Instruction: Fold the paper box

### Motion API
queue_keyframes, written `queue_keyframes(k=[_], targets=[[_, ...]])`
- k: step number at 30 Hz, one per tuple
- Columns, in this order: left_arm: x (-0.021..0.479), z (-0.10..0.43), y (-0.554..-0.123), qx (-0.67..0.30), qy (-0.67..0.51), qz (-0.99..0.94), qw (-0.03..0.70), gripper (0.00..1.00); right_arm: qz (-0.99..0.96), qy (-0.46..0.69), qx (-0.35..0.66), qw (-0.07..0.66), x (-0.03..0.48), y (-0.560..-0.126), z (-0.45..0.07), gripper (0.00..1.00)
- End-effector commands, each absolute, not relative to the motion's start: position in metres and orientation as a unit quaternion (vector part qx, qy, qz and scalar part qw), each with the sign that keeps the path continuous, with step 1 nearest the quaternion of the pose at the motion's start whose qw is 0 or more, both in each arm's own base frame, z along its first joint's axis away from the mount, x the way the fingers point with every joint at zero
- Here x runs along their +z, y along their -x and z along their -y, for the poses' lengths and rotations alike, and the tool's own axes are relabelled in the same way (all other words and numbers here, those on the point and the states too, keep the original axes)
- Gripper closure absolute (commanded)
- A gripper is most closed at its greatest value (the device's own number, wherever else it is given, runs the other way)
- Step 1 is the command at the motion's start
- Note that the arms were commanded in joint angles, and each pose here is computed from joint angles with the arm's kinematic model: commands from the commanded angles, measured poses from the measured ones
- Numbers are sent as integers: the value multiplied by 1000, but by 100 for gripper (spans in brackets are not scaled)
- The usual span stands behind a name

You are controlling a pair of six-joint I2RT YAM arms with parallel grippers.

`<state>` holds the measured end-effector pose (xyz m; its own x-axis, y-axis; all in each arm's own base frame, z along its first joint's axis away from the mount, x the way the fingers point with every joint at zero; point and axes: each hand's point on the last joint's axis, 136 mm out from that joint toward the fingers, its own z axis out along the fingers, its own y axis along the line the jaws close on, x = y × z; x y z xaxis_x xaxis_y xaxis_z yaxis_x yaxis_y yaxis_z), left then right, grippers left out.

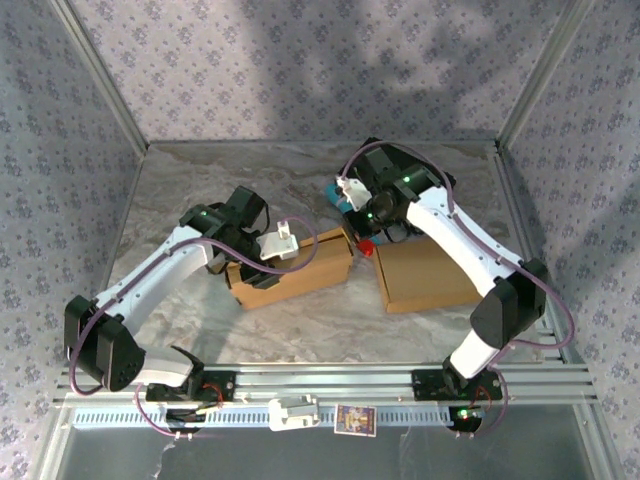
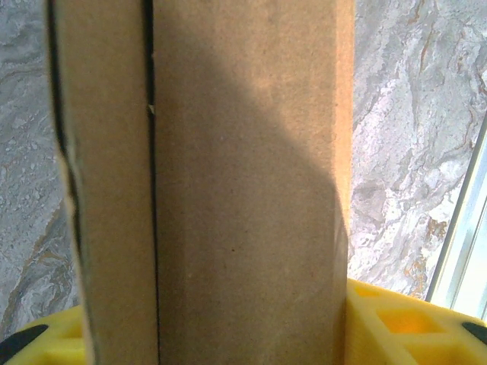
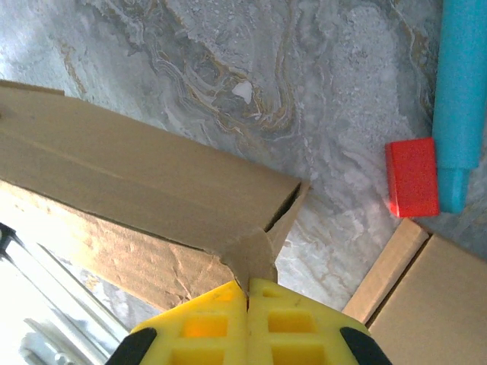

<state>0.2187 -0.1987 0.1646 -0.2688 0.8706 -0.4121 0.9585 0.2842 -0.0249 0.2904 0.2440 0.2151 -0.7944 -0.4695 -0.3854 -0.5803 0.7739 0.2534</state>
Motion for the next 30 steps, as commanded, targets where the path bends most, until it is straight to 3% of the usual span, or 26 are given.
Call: queue_keyframes(k=[1,11,30], targets=[[167,204,-225,-141,-571,-792,165,47,-943,233,202,123,225,-282,-241,100],[198,219,-232,-179,-528,-799,227,41,-949,224,177,131,214,-290,-237,100],[178,212,-221,-163,-535,-806,193,33,-946,223,172,160,210,-289,-237,100]])
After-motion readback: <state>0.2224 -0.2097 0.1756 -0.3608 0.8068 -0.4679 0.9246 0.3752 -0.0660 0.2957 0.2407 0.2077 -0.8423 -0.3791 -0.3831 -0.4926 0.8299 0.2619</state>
